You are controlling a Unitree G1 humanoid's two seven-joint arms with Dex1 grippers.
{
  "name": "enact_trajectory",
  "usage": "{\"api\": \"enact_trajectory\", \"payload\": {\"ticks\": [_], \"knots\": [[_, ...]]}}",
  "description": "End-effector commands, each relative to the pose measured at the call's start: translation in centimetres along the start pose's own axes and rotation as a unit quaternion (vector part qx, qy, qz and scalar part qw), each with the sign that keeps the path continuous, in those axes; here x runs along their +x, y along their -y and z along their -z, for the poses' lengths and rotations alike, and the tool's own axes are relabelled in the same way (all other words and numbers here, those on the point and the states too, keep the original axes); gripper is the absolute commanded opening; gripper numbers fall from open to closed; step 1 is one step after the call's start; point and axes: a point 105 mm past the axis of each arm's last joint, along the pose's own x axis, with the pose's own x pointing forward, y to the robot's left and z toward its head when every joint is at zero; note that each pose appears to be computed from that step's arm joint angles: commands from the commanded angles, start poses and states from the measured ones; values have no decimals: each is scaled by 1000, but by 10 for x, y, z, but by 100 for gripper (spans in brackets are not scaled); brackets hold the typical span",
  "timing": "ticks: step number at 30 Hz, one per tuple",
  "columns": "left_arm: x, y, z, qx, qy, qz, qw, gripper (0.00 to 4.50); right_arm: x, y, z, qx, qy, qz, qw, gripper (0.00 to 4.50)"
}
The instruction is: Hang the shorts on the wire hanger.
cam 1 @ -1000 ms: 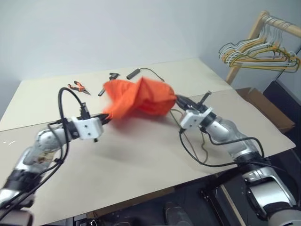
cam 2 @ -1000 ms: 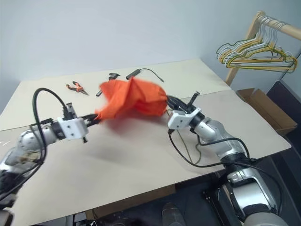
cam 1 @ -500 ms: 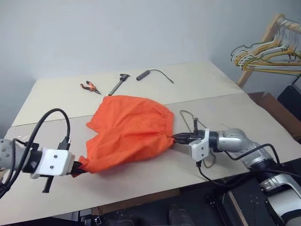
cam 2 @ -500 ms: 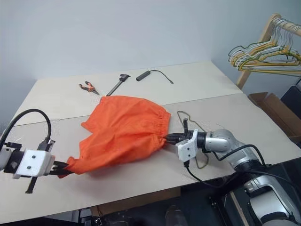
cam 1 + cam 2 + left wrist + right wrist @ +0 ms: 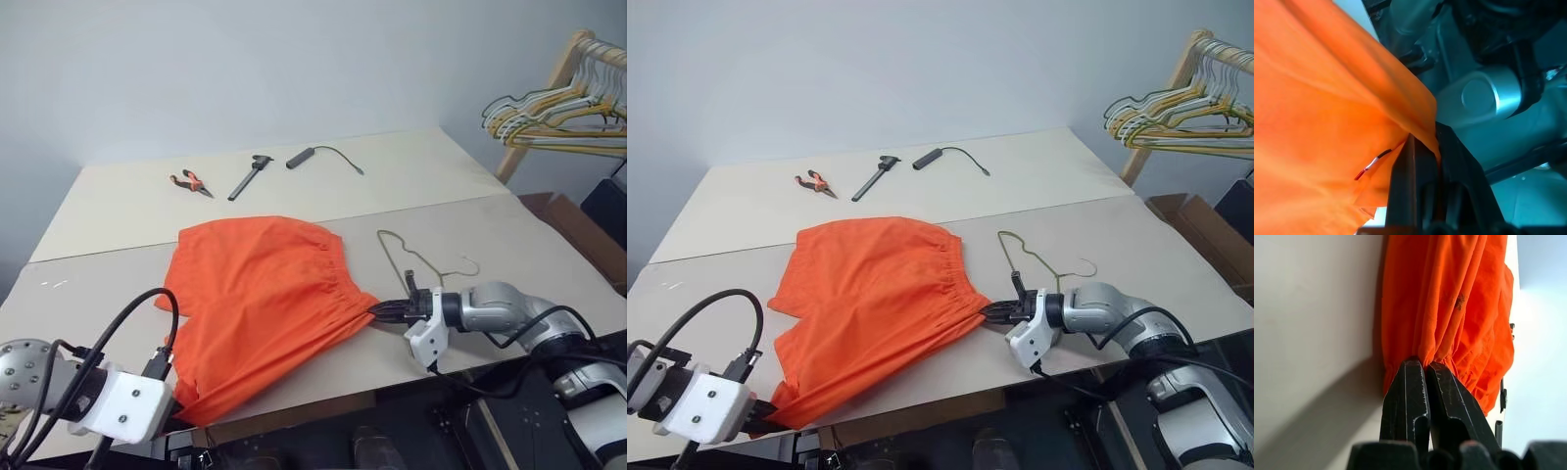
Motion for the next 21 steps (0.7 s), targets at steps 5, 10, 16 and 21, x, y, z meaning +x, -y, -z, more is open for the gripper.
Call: {"api": "enact_trajectory", "payload": {"ticks": [5,10,16,21], "knots": [[-5,0,14,34,-35,12,999,169,-17,-3,-25,19,32,-30,999,191],[-20,-8,17,37,-29,-4,999,329,-29,-1,-36,92,32,-17,995,363],[-43,-60,-14,-14,118,-151,981,423,-65,30,-2,309,-70,128,940,450],[-54,-81,-40,-62,241,-182,951,423,-97,25,13,463,-128,211,851,450]]}}
